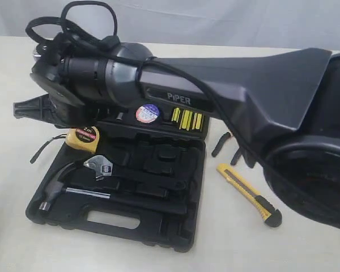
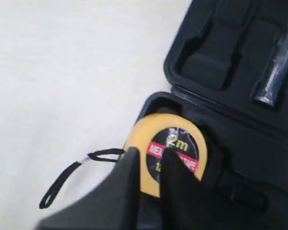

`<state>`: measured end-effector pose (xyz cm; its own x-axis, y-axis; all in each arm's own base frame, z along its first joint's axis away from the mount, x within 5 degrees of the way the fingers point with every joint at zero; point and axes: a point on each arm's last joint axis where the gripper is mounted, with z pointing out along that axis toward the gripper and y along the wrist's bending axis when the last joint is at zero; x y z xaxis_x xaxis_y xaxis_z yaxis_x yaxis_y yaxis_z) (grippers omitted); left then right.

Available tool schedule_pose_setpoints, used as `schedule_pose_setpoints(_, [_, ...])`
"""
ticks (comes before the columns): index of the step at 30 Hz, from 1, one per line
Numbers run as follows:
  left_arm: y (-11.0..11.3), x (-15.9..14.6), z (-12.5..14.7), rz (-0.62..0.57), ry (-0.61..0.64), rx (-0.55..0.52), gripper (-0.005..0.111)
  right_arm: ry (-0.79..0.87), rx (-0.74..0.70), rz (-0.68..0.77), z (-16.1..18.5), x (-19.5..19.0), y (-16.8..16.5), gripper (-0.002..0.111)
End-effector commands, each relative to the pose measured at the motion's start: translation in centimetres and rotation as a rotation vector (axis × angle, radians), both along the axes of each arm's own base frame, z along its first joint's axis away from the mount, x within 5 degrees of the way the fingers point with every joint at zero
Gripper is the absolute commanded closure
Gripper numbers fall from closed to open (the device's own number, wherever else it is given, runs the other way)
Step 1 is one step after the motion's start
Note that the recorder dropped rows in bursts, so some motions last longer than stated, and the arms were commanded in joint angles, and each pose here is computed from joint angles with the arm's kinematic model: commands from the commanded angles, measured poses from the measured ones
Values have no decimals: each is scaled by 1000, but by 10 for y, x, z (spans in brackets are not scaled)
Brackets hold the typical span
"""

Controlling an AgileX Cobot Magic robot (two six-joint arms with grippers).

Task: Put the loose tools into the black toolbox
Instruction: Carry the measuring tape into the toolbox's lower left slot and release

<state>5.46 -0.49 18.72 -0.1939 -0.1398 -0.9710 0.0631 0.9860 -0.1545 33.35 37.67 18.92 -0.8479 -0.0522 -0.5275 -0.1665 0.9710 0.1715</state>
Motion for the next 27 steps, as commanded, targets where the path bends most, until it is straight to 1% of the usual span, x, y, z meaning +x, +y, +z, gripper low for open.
schedule_pose_setpoints(1, [0,0,1,-5,-1,5,107,-116,34,152,3,6,10,108])
schedule_pose_setpoints(3, [0,0,1,-5,-1,5,107,-111,22,161,-3,7,11,109])
schedule_pose_setpoints(5, [0,0,1,-5,-1,5,107,-70,-29,145,-21,10,7,109])
schedule_pose_setpoints(6, [0,0,1,-5,-1,5,107,-43,-65,141,-36,12,5,109])
schedule_pose_setpoints(10, [0,0,1,-5,-1,5,107,-17,-129,218,-57,13,5,109])
schedule_pose_setpoints(14, [0,0,1,-5,-1,5,107,-20,-124,220,-54,12,5,109])
schedule_pose_setpoints(20, [0,0,1,-5,-1,5,107,-56,-110,233,-28,11,3,109])
schedule_pose_setpoints(24, [0,0,1,-5,-1,5,107,-60,-146,247,-18,11,-2,109])
schedule_pose_setpoints(27, [0,0,1,-5,-1,5,107,-52,-175,260,-19,10,-4,109])
